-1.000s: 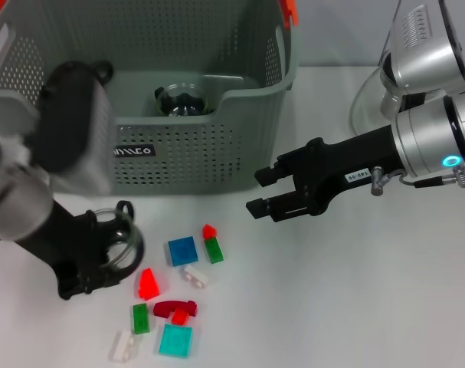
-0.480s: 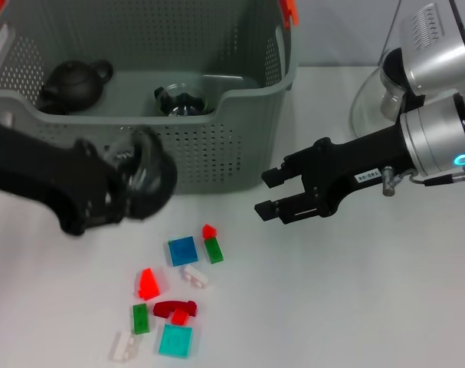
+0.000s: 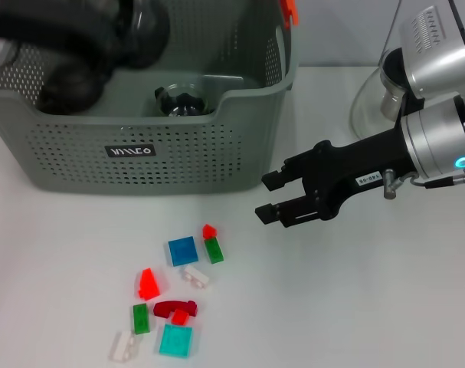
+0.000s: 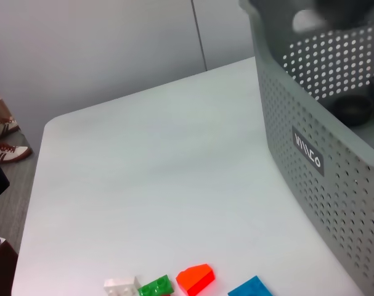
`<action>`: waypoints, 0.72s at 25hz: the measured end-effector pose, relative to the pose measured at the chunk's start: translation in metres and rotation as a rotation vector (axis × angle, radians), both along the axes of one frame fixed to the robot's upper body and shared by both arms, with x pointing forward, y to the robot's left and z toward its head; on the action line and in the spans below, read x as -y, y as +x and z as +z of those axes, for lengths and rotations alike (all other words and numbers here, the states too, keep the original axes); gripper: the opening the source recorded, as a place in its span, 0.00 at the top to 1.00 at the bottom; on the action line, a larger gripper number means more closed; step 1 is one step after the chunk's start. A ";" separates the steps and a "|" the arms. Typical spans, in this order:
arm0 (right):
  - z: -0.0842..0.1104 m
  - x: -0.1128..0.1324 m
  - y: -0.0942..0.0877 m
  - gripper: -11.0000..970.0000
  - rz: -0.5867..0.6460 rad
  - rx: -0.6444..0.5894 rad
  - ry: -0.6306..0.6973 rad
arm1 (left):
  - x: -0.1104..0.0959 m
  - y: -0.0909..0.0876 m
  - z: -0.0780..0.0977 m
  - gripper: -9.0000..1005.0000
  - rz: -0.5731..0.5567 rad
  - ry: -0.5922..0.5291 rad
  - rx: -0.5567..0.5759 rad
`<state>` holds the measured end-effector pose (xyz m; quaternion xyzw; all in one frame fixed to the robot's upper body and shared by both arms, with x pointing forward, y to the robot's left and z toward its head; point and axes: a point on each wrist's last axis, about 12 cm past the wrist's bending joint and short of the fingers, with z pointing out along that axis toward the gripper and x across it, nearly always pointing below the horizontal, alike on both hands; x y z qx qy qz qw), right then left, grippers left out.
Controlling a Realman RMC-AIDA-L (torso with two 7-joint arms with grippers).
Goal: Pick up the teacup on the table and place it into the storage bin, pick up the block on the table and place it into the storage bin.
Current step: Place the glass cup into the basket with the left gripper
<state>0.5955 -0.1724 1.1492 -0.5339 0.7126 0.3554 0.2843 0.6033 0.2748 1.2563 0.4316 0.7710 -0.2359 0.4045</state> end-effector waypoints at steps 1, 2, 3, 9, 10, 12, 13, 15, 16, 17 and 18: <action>0.000 0.000 0.000 0.36 0.000 0.000 0.000 | 0.003 0.010 -0.001 0.95 0.032 0.004 -0.006; 0.000 0.000 0.000 0.36 0.000 0.000 0.000 | 0.007 0.022 -0.004 0.94 0.071 0.011 -0.014; 0.000 0.000 0.000 0.36 0.000 0.001 0.000 | 0.009 0.028 -0.004 0.94 0.092 0.018 -0.013; 0.001 -0.002 0.001 0.36 -0.001 0.007 0.001 | 0.030 0.066 -0.019 0.94 0.222 0.110 0.000; 0.001 -0.002 0.002 0.36 0.000 0.009 0.001 | 0.033 0.069 -0.023 0.94 0.237 0.133 0.003; 0.002 -0.003 0.002 0.36 0.002 0.011 0.001 | 0.041 0.074 -0.029 0.94 0.253 0.170 0.011; 0.002 -0.003 0.002 0.36 0.003 0.013 0.001 | 0.044 0.076 -0.031 0.94 0.254 0.182 0.013; 0.002 -0.004 0.002 0.36 0.004 0.015 0.001 | 0.048 0.078 -0.034 0.94 0.261 0.203 0.020; 0.002 -0.004 0.002 0.36 0.005 0.016 0.001 | 0.050 0.079 -0.036 0.94 0.271 0.210 0.024; 0.003 -0.003 0.002 0.36 0.005 0.017 0.001 | 0.051 0.080 -0.037 0.94 0.278 0.215 0.024; 0.003 -0.003 0.003 0.36 0.005 0.017 0.000 | 0.051 0.080 -0.038 0.94 0.286 0.219 0.026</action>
